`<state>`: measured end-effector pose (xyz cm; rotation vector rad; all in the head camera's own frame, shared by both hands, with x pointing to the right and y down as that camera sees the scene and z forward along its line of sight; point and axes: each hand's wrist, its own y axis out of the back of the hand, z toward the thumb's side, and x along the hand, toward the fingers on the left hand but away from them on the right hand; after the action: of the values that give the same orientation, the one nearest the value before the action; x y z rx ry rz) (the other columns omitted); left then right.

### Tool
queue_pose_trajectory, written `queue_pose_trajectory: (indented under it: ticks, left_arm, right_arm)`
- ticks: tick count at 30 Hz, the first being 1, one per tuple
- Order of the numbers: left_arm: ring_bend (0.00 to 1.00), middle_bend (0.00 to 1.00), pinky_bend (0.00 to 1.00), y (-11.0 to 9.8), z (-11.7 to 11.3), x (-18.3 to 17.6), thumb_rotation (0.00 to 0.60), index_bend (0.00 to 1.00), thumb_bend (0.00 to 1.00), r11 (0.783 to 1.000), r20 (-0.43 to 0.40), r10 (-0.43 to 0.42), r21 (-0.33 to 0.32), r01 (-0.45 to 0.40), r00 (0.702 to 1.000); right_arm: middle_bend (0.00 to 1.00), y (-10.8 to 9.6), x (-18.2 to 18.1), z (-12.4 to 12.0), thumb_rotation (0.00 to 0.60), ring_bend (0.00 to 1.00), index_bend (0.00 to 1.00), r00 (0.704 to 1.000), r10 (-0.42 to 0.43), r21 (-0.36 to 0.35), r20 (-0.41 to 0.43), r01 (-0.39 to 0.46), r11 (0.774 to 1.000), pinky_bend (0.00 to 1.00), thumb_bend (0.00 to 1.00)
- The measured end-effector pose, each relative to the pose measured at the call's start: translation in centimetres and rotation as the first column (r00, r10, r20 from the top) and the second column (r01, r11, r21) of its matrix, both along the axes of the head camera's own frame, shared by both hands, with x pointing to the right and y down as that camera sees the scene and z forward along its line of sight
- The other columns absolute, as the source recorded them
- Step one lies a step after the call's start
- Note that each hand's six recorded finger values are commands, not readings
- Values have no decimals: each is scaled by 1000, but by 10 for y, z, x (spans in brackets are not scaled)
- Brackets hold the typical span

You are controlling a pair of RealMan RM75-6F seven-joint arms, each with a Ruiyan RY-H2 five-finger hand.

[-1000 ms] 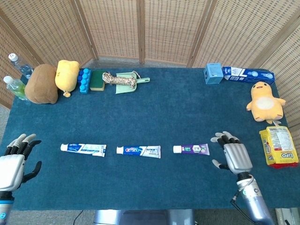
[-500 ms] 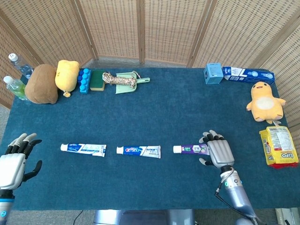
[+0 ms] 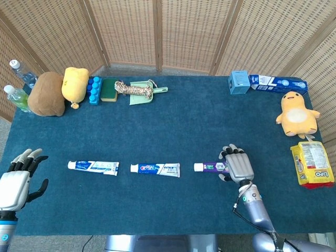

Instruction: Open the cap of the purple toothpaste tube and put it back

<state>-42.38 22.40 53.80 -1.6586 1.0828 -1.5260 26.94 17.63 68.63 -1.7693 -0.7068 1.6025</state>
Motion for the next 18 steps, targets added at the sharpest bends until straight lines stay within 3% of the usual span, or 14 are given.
queue_pose_trajectory:
  ticks: [18]
  left_arm:
    - [69,130,105,3,-3,-5,600,194,363,1000,1,-13,6,13,1000]
  right_arm:
    - [223,1,-4,9,551,114,413,1000,-16,-28,-15,15,999,244,260]
